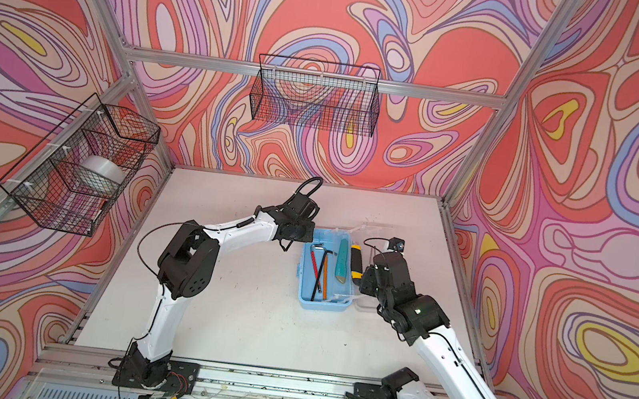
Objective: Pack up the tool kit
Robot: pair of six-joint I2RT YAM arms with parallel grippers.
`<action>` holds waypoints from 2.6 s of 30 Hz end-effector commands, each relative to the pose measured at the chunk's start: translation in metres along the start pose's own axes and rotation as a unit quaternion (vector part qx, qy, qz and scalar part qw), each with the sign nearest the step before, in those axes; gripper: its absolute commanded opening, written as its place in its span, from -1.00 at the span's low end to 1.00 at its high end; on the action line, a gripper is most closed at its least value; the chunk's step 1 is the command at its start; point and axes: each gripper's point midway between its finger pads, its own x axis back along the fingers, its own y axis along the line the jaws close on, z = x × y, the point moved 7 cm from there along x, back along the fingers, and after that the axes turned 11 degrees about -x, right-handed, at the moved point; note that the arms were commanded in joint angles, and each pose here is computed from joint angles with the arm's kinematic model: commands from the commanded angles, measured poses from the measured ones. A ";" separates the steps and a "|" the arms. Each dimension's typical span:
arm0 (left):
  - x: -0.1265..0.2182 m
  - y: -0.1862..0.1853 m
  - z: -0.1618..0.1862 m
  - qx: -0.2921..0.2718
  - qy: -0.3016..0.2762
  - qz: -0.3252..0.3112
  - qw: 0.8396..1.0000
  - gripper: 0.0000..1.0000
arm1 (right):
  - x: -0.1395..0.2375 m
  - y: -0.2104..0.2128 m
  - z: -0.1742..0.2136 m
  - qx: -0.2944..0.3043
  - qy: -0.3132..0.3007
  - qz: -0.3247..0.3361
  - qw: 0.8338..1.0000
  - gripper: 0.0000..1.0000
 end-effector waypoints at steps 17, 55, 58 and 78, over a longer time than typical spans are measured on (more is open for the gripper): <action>0.030 0.099 0.010 0.033 -0.008 -0.083 0.996 -0.71 | 0.009 -0.047 0.011 -0.139 -0.058 0.029 0.988 -0.17; 0.004 0.084 0.017 0.044 -0.005 0.024 0.999 -0.69 | -0.104 -0.051 0.065 -0.203 0.050 0.039 0.977 -0.38; 0.004 0.083 0.017 0.045 -0.005 0.028 0.999 -0.71 | -0.112 -0.051 0.066 -0.206 0.056 0.038 0.976 -0.44; 0.014 0.055 0.020 0.048 0.004 0.063 0.997 -1.00 | -0.071 -0.038 0.034 -0.185 0.004 -0.015 0.983 -1.00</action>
